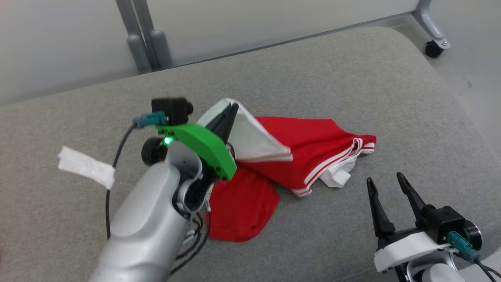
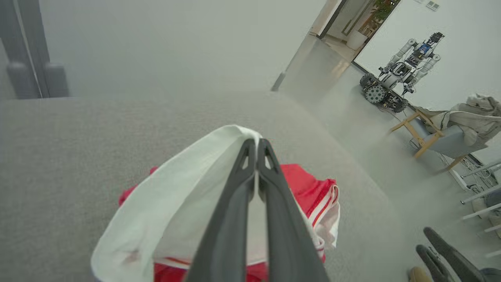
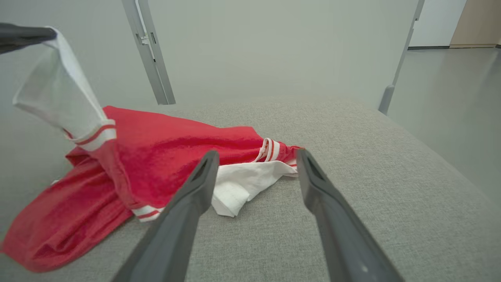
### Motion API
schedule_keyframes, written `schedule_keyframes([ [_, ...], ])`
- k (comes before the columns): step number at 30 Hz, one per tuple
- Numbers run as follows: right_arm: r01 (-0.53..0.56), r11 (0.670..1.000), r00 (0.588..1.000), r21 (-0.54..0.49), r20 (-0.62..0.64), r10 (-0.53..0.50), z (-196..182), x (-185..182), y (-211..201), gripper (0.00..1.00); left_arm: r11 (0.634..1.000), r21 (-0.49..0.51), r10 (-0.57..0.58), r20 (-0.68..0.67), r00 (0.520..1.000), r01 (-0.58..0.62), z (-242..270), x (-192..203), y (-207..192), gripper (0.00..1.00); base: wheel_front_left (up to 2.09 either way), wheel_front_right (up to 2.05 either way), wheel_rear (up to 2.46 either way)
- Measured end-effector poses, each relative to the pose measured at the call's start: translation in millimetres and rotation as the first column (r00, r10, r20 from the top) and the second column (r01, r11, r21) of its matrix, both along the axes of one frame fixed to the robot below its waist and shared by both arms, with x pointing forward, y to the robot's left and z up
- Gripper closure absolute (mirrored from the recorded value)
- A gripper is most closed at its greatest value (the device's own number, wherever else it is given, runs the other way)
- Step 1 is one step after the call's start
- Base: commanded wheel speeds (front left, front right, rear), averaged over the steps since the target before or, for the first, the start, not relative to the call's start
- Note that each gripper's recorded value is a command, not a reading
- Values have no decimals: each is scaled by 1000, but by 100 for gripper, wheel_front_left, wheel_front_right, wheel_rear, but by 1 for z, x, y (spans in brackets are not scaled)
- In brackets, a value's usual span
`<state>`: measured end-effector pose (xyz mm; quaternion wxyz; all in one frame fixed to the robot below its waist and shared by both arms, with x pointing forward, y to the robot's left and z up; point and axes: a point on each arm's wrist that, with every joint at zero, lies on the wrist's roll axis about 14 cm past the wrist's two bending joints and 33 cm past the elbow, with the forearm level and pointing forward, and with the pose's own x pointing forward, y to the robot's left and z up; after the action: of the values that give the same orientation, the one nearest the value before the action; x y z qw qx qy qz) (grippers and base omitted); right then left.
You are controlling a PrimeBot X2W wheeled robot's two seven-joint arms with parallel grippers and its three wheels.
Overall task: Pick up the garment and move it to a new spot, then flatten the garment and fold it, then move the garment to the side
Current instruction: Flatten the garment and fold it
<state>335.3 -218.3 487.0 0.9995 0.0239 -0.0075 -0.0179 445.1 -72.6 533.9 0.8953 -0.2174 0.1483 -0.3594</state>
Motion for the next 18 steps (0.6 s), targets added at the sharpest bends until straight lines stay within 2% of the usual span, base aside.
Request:
schedule_keyframes([
  [2,9,1000,1000,14,10,-9,3,4,0,0,1000,-5,-30,54,998,31,30,16,-15,100,0,0,0],
  [5,33,999,999,36,17,-33,6,8,-3,0,999,43,-36,126,991,30,58,45,-26,100,0,0,0],
  [12,134,985,991,109,-41,-130,-10,-2,-23,0,990,137,-9,190,982,-18,65,116,-45,100,0,0,0],
  [15,202,972,978,123,-82,-193,-21,-14,-39,0,992,110,37,258,965,-67,68,143,-53,100,0,0,0],
  [16,223,967,972,124,-99,-211,-25,-17,-43,0,993,88,51,274,960,-78,67,151,-56,84,0,0,0],
  [18,249,962,963,115,-134,-233,-34,-23,-48,0,993,71,69,267,961,-91,49,162,-61,16,0,0,0],
])
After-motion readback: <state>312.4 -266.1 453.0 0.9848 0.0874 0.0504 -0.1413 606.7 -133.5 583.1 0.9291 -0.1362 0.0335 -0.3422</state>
